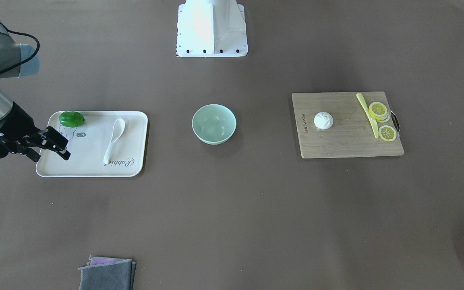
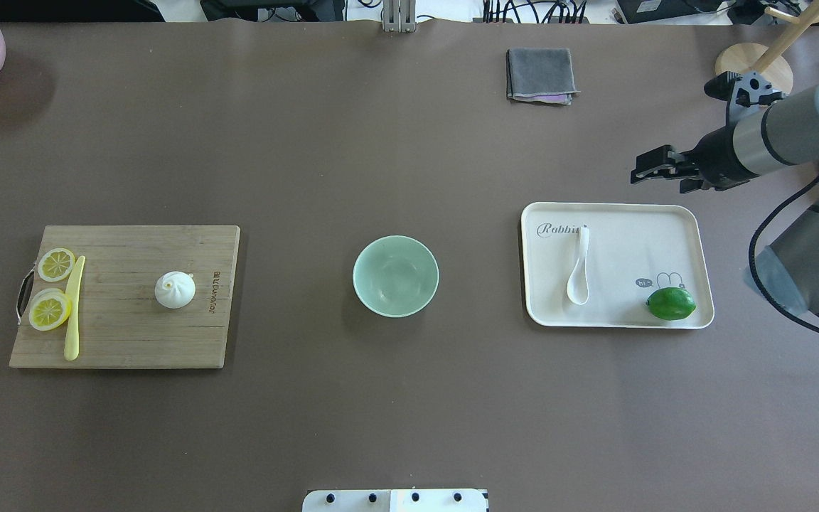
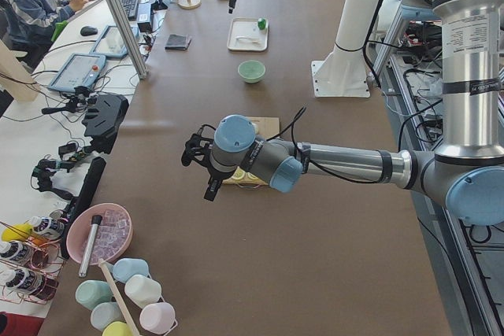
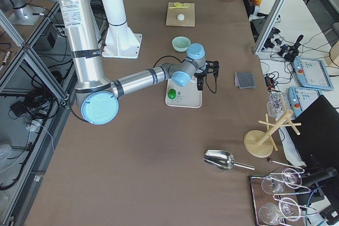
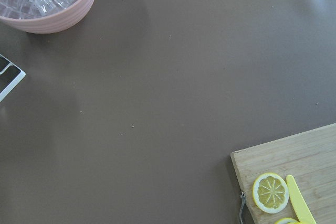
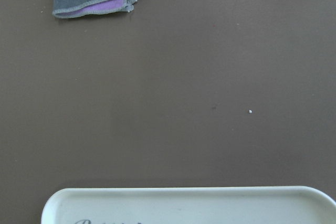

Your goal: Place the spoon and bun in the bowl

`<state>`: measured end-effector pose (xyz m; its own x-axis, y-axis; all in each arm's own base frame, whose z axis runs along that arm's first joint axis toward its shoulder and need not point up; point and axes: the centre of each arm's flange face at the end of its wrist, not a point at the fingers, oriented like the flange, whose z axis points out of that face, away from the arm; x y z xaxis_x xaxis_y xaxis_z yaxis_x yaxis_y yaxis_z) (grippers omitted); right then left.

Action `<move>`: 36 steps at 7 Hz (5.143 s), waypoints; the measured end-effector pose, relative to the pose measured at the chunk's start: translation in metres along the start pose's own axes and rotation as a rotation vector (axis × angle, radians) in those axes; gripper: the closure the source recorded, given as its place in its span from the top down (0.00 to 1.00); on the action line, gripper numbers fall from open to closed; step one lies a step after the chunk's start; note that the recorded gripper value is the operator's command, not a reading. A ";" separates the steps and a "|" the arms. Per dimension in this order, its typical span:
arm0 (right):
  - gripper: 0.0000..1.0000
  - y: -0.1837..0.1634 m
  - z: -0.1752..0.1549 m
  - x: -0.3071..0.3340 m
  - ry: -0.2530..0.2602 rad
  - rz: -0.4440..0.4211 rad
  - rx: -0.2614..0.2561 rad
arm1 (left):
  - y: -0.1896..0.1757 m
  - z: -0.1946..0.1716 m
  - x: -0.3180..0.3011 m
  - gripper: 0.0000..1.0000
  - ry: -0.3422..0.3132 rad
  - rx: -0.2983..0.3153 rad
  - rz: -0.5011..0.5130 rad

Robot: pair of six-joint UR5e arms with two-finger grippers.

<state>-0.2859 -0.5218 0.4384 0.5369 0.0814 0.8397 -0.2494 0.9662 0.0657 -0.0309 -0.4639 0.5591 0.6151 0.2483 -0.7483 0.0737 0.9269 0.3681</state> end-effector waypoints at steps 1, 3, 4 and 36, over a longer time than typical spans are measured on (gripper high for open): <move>0.89 0.014 0.017 -0.017 0.008 0.013 -0.004 | -0.003 -0.001 0.002 0.98 0.000 0.004 -0.007; 0.86 0.045 0.047 -0.032 0.023 0.024 -0.049 | -0.008 -0.002 0.004 0.98 0.001 0.010 -0.007; 0.83 0.059 0.058 -0.037 0.030 0.029 -0.072 | -0.010 -0.003 0.005 0.98 0.001 0.012 -0.005; 1.00 0.014 -0.020 -0.167 -0.055 0.134 -0.095 | 0.007 0.200 0.404 0.00 0.041 -0.091 -0.230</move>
<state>-0.3630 -0.5170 0.2883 0.4586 0.1997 0.8659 -0.2370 0.9666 -0.0974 0.3750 -0.4131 0.3702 0.5580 0.0374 -0.8290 0.1362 0.9813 0.1360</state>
